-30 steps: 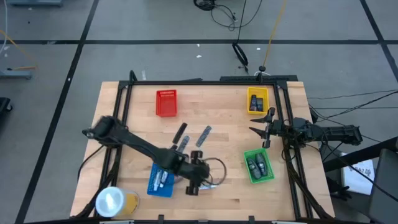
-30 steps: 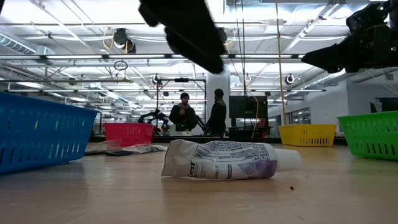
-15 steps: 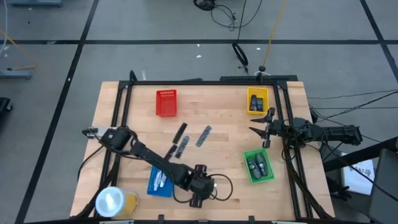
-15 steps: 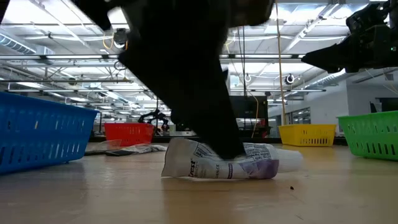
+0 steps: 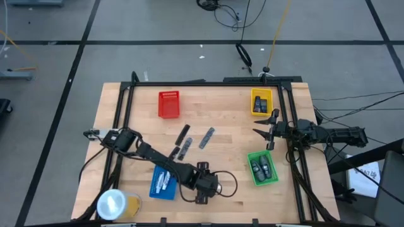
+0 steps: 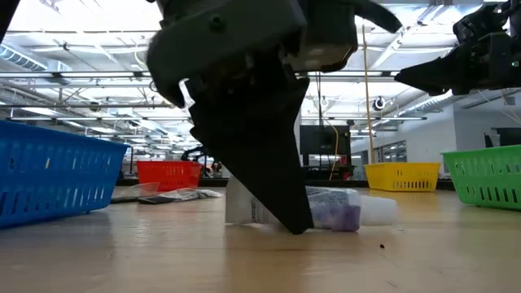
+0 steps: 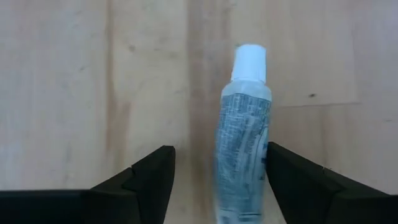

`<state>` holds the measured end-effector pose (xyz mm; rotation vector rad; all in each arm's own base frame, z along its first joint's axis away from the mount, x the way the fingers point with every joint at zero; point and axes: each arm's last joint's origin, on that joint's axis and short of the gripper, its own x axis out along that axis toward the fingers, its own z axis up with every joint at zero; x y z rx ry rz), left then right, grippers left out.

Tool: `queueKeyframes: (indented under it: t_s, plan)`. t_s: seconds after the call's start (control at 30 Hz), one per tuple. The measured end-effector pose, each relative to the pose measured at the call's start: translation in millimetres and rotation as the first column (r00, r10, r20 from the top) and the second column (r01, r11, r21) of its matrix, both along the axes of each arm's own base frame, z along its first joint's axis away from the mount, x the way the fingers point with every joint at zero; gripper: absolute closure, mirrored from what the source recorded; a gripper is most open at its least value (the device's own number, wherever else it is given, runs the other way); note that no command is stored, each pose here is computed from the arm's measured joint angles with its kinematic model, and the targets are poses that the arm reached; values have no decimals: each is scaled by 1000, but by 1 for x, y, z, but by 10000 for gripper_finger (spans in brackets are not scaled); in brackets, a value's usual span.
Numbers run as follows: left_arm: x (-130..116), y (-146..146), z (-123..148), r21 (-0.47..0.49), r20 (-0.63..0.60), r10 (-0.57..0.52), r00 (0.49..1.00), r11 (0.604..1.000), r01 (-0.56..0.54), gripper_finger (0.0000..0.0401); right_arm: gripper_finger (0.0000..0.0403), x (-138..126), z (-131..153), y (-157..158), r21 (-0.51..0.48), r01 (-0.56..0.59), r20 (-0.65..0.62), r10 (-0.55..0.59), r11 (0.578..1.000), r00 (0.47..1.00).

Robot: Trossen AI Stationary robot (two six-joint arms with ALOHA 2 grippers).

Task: Pick & Place Travel size toiletries
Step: Put the white purple toothpaste into the blue basket

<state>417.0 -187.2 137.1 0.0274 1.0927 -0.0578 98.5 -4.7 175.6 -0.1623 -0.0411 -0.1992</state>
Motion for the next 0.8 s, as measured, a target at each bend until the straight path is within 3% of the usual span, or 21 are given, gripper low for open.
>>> queueKeyframes:
  t_s: [0.53,0.67,0.8]
  plan:
    - [6,17,3,9,-7,-43,999,999,43,366,252,0,0,0,0,0,1,0,1000,1000]
    - [8,23,18,4,30,-44,999,999,44,392,252,0,0,0,0,0,1,0,1000,1000]
    - [4,24,41,-8,76,-49,996,999,49,386,252,0,0,0,0,0,1,0,1000,1000]
